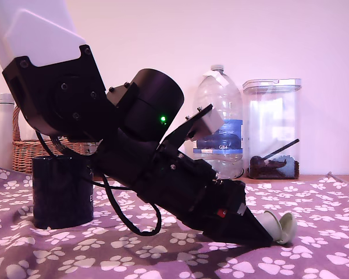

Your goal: Pick up the coffee capsules from the table one by one and drop them inside the nearest coffee cup

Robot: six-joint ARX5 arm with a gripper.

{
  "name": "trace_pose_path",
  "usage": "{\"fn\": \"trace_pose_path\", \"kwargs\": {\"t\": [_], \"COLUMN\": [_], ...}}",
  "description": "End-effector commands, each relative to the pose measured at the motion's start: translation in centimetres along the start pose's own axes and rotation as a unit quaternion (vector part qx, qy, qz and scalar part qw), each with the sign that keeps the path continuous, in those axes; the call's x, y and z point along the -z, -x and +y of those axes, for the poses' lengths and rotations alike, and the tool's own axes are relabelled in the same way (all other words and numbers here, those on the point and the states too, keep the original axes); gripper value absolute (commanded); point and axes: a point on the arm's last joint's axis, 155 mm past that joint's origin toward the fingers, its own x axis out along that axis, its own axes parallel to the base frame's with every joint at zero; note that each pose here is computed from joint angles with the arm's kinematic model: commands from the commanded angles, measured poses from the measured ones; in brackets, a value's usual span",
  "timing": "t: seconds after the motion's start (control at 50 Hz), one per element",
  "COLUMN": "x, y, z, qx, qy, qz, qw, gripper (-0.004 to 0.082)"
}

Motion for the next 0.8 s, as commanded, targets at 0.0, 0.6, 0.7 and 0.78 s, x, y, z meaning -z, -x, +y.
{"fn": "trace_pose_path", "kwargs": {"t": [0.0, 0.6, 0.7, 0.78], "x": [0.9, -5.4, -6.6, -7.3], "y": [-0.5, 3.7, 5.2, 6.7], "z": [-0.3, 0.5, 0.6, 0.6], "qx": [0.005, -0.009, -0.017, -0.024], "qy": [-0.002, -0.004, -0.006, -0.009], "qz": [0.009, -0.064, -0.081, -0.094], "qw": [0.9999, 0.9979, 0.9965, 0.9952], "gripper": [0.018, 0.0179, 0.0179, 0.0179]}}
